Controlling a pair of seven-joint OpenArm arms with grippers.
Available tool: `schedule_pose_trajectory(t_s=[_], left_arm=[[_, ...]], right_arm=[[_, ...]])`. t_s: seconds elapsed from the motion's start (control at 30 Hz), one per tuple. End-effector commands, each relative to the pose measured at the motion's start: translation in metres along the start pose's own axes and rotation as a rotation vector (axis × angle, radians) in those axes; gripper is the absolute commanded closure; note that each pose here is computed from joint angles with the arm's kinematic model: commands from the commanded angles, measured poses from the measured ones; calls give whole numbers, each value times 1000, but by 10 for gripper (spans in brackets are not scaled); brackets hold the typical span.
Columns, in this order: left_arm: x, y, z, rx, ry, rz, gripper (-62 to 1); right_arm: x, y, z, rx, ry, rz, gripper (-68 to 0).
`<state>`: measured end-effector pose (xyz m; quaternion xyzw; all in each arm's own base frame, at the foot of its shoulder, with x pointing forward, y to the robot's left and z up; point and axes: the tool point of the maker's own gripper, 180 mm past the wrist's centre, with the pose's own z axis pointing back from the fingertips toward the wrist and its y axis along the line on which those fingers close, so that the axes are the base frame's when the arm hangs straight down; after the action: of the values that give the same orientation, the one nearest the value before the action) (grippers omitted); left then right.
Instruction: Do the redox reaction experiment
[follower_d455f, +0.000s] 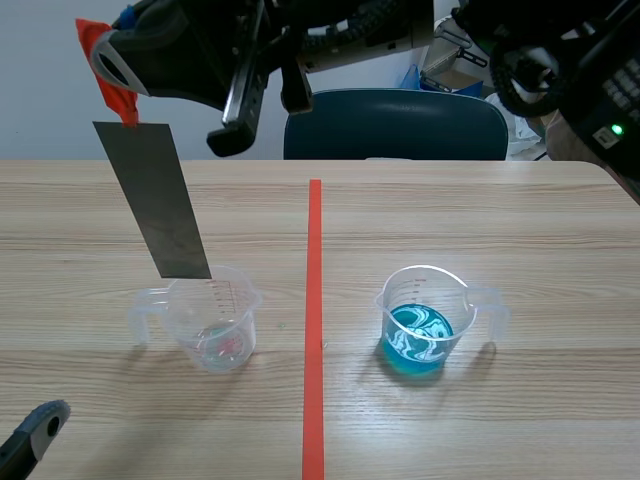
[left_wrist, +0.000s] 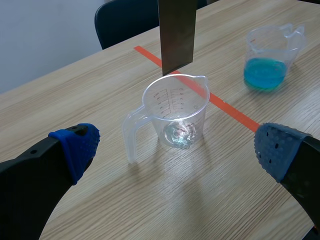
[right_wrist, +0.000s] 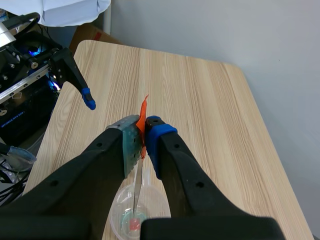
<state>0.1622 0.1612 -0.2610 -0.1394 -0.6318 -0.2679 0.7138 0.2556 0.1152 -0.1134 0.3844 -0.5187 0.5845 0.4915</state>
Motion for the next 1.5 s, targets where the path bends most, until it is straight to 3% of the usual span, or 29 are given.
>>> schedule_pose_trajectory(t_s=[0.0, 1.47], left_arm=[[5, 1, 0, 7, -22, 1, -623], [5, 1, 0, 7, -22, 1, -623]], right_arm=[[11, -1, 2, 6, -22, 31, -6], [9, -2, 2, -2, -8, 42, -6]])
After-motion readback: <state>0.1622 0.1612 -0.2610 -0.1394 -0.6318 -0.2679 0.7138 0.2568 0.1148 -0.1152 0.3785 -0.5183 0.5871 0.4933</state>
